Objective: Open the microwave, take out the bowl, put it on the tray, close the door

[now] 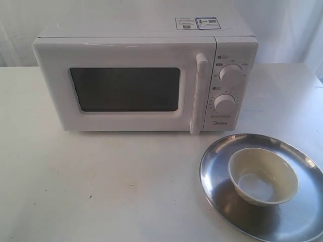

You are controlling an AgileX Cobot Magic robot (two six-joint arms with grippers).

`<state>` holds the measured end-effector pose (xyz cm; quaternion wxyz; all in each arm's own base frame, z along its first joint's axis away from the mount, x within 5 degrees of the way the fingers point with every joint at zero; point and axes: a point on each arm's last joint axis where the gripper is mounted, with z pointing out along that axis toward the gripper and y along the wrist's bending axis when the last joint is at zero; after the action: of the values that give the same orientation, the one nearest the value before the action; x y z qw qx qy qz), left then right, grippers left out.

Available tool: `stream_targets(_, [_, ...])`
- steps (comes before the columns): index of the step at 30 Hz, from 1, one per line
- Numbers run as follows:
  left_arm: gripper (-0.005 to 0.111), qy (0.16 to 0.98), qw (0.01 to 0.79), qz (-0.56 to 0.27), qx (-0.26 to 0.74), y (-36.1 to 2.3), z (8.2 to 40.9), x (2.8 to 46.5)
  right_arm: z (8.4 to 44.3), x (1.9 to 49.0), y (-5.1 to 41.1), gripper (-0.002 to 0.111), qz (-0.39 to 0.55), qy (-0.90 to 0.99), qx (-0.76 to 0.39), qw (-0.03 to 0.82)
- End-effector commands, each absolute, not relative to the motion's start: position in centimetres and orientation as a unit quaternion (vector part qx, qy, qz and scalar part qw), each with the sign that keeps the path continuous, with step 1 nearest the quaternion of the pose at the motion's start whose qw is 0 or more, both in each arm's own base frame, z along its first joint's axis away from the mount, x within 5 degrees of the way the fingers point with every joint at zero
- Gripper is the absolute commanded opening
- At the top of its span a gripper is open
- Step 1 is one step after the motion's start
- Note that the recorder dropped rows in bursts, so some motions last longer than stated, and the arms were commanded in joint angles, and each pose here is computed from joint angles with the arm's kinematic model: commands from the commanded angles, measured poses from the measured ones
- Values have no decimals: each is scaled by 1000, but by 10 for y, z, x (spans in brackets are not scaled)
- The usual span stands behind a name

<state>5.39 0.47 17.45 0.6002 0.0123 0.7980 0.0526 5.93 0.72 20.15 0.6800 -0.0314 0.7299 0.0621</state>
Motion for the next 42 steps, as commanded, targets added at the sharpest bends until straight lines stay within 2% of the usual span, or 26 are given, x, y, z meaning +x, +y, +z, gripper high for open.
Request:
stream_targets(1, [0,798,601,49,9,5,174,54,202,59,9,0,59,725,-51,685])
stream_targets(42, [0,798,601,49,9,5,174,54,199,59,9,0,57,735,-52,674])
